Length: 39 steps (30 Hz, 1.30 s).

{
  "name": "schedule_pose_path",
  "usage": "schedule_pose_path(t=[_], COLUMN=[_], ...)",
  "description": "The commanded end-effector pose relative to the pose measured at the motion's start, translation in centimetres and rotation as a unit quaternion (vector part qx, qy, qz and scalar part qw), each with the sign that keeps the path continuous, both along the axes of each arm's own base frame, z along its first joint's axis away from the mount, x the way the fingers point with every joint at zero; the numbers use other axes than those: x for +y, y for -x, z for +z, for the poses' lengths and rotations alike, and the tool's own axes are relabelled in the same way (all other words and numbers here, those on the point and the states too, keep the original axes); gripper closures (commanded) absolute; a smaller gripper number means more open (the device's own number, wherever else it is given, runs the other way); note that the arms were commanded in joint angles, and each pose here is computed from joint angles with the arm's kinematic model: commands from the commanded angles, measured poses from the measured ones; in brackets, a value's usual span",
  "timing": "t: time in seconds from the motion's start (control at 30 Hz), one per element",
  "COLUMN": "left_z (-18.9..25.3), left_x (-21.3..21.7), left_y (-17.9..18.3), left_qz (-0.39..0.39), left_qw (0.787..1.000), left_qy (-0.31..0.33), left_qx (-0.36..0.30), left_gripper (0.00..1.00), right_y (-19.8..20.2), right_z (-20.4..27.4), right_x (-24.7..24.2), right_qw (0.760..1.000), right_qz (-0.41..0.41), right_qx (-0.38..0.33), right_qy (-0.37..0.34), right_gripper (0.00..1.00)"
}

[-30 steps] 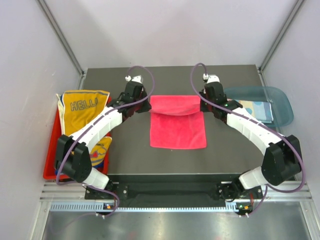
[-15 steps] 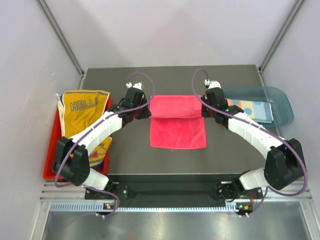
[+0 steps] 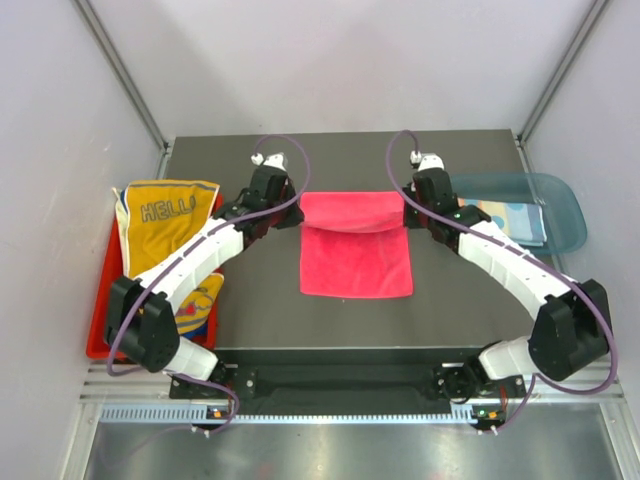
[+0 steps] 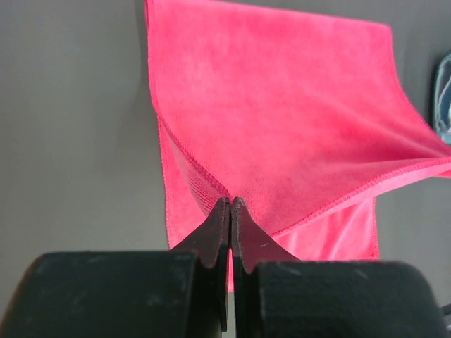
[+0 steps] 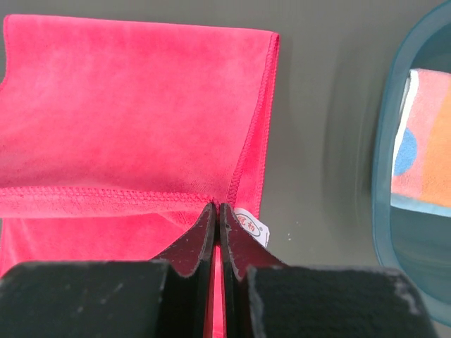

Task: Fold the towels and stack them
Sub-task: Fold the towel

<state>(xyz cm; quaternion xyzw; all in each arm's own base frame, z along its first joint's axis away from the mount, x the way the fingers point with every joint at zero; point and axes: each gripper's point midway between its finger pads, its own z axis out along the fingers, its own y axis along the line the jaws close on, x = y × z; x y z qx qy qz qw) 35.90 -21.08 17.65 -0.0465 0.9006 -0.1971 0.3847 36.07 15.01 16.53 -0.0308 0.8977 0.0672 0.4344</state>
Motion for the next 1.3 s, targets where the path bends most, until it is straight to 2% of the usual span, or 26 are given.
schedule_pose_path(t=[0.0,0.4,0.8,0.93,1.07,1.27], left_z=[3.6,0.7,-6.9,-9.0,-8.7,-5.5], left_x=[0.4,0.3,-1.5,-1.6,-1.3,-0.8], left_y=[-0.4,1.4,4.8,5.4,5.0,4.5], left_qz=[0.008,0.001,-0.027,-0.027,-0.017,-0.008], left_qw=[0.999,1.0,0.998,0.997,0.997,0.999], left_qy=[0.005,0.021,0.02,0.014,0.006,0.001], left_qx=[-0.04,-0.013,0.055,0.073,0.069,0.043], left_gripper=[1.0,1.0,1.0,1.0,1.0,1.0], right_y=[-0.7,1.3,4.5,4.8,4.5,4.0], right_z=[4.2,1.3,-5.4,-6.4,-6.0,-3.6], right_x=[-0.6,-0.8,-0.4,-0.4,-0.4,-0.4], right_qw=[0.999,0.999,0.998,0.998,0.998,0.999], right_qz=[-0.01,-0.006,0.012,0.016,0.017,0.015], right_qx=[-0.047,-0.023,0.047,0.057,0.054,0.034], right_qy=[-0.013,-0.024,-0.035,-0.03,-0.029,-0.028], right_gripper=[1.0,1.0,1.0,1.0,1.0,1.0])
